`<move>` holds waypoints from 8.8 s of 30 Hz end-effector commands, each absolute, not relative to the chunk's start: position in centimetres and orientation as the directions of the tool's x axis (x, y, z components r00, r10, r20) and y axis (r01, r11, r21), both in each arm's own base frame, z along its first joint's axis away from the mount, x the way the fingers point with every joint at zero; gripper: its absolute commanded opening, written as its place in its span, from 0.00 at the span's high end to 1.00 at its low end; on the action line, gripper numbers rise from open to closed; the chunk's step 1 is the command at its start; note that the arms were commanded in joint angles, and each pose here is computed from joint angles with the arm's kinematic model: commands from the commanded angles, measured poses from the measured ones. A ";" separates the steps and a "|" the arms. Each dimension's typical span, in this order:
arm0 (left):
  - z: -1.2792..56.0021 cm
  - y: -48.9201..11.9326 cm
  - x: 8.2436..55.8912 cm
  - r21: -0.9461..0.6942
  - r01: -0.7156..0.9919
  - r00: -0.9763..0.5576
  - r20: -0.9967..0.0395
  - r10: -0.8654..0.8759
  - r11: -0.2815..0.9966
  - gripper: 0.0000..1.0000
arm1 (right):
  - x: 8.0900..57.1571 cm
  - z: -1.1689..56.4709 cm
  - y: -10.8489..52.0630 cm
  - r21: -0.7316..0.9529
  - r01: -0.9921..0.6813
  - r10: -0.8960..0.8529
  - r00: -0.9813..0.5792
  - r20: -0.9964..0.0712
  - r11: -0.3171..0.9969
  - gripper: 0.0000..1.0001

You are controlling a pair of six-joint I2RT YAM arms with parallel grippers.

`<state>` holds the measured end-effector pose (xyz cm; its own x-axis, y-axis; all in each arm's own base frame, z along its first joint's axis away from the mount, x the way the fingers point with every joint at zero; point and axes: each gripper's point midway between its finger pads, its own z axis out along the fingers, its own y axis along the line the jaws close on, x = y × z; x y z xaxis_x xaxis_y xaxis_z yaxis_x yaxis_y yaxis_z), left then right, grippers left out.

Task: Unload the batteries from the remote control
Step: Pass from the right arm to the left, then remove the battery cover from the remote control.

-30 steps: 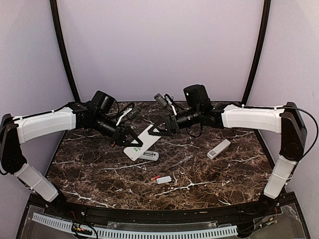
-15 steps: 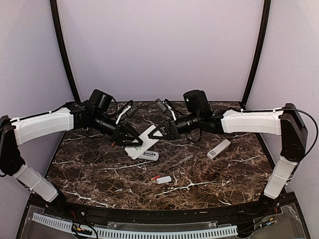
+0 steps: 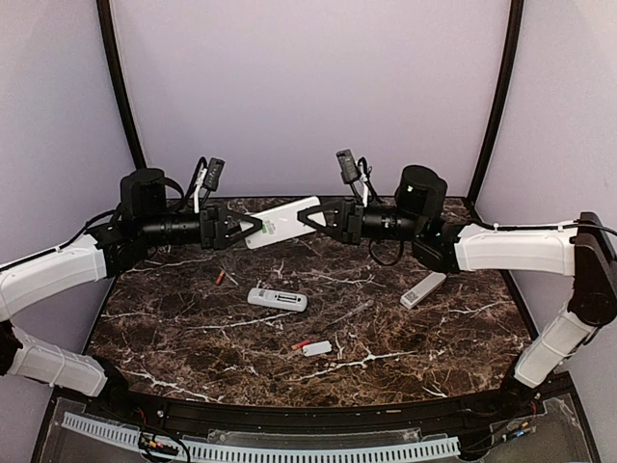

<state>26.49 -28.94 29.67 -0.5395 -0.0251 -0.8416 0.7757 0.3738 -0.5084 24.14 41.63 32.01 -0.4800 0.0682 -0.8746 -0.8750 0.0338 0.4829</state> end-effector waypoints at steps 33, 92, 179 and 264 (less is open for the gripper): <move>32.0 -29.8 24.1 -0.581 0.810 -0.582 -0.813 -0.013 0.084 1.00 | 25.6 33.7 40.7 0.485 -0.870 0.185 -0.464 -0.866 0.091 0.52; 26.0 -28.5 25.2 -0.619 0.772 -0.635 -0.741 0.217 0.145 1.00 | 25.9 22.0 43.3 0.567 -0.771 -0.151 -0.622 -0.768 0.289 0.75; 23.6 -26.3 29.4 -0.575 0.698 -0.680 -0.719 0.144 0.428 1.00 | 29.0 18.1 43.6 0.560 -0.422 0.015 -0.790 -0.613 0.713 0.32; 21.7 -25.1 30.8 -0.538 0.638 -0.703 -0.699 0.131 0.551 1.00 | 31.8 12.9 41.7 0.337 -0.278 -0.017 -0.792 -0.611 0.900 0.73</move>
